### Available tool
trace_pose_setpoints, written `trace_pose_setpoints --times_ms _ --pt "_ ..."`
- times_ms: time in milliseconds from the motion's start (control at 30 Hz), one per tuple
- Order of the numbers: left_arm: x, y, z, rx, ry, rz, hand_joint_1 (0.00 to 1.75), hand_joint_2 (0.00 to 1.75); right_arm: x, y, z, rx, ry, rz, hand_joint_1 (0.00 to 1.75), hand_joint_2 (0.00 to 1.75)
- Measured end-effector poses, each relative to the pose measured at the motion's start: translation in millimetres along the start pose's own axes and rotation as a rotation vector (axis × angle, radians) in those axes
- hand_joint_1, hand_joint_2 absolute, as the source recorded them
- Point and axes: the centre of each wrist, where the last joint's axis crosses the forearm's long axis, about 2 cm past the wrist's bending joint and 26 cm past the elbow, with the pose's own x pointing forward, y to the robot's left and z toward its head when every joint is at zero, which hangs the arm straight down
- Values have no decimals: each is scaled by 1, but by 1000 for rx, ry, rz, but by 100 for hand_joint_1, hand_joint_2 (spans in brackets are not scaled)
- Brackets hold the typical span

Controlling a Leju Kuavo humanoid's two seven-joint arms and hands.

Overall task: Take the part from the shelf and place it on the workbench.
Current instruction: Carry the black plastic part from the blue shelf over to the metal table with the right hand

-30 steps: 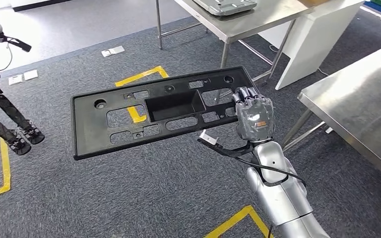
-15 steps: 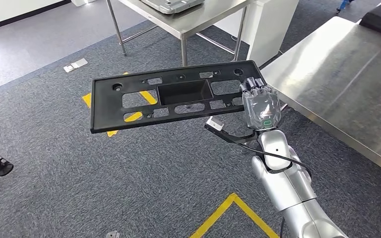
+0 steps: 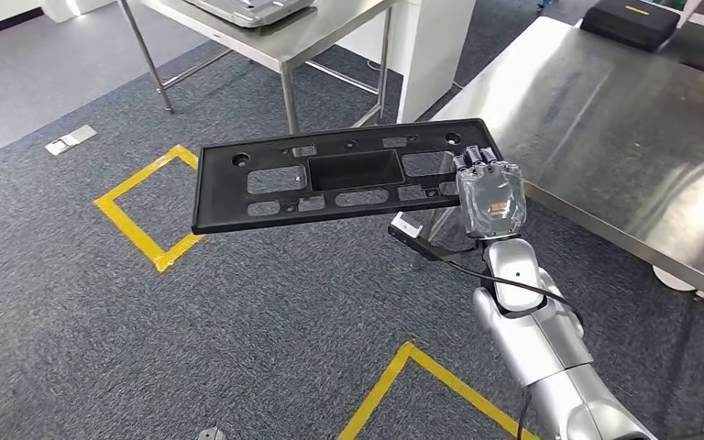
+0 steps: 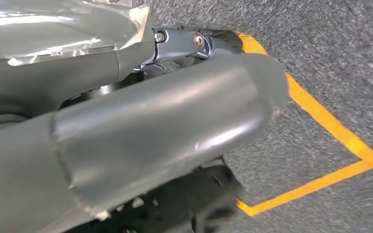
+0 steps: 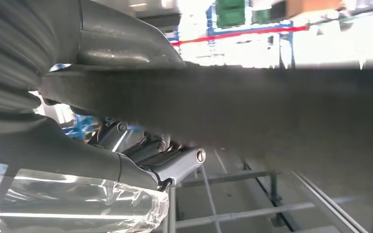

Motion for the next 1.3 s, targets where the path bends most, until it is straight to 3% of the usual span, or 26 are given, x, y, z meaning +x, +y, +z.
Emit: trace_pose_setpoints --times_ms 333,1300 --pt "0 8 2 17 4 -6 0 0 -6 2 0 18 10 18 175 175" --pt "-1 2 1 24 -19 -23 0 0 -32 14 7 70 47 47 175 175"
